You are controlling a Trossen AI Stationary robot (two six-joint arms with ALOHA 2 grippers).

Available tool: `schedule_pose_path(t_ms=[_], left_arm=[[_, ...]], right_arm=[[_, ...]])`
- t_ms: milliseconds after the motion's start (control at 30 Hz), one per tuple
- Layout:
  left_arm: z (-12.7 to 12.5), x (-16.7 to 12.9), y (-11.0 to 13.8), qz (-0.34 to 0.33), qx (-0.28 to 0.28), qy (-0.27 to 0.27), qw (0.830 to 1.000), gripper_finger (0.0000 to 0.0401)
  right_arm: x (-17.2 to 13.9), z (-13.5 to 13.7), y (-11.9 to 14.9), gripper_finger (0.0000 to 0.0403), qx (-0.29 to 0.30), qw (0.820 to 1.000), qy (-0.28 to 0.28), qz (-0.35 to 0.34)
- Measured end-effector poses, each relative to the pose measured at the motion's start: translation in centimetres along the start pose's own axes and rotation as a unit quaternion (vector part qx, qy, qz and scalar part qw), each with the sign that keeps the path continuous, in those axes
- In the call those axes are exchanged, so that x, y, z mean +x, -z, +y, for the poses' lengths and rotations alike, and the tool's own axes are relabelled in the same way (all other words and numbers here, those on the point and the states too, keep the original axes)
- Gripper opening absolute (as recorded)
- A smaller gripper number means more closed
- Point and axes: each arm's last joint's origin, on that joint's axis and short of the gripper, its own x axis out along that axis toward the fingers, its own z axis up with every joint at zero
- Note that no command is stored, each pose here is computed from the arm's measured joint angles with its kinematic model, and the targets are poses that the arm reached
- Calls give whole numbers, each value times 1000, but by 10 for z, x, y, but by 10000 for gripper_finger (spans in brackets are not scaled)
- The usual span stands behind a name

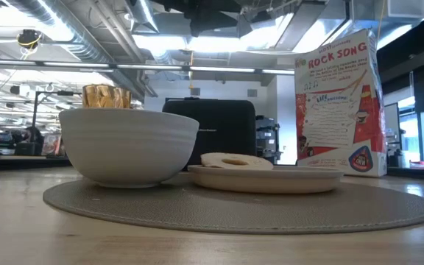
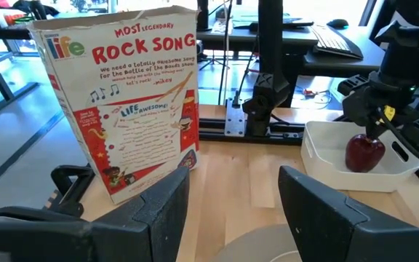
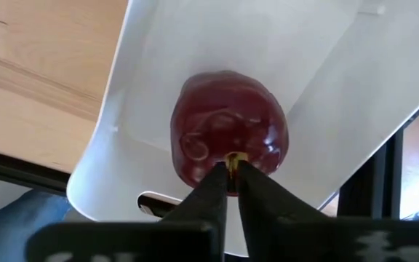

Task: Arrange a breakfast setting
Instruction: Put the apple on the gray plate

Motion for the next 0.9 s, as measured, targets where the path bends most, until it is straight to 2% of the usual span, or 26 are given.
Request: schedule_pose_path(t_ms=[133,467,700,800,900], left_arm=[[0,0,0,0,0,0,1000,206],[0,0,4,19,-2,1,1000,206],[0,0,5,26,-2,1,1000,206],[1,-9,-1,17,4,-3,1000,206],[5,-26,-13,-9,19,-16,1000,206]], right_arm=[[0,0,0,5,-2,1000,0,0],[0,0,0,31,1,1000,0,0],[0,0,1,6,2,1000,9,15],[0,-2,2,3,2,999,25,37],[-13,0,6,3,0,1000,16,24]])
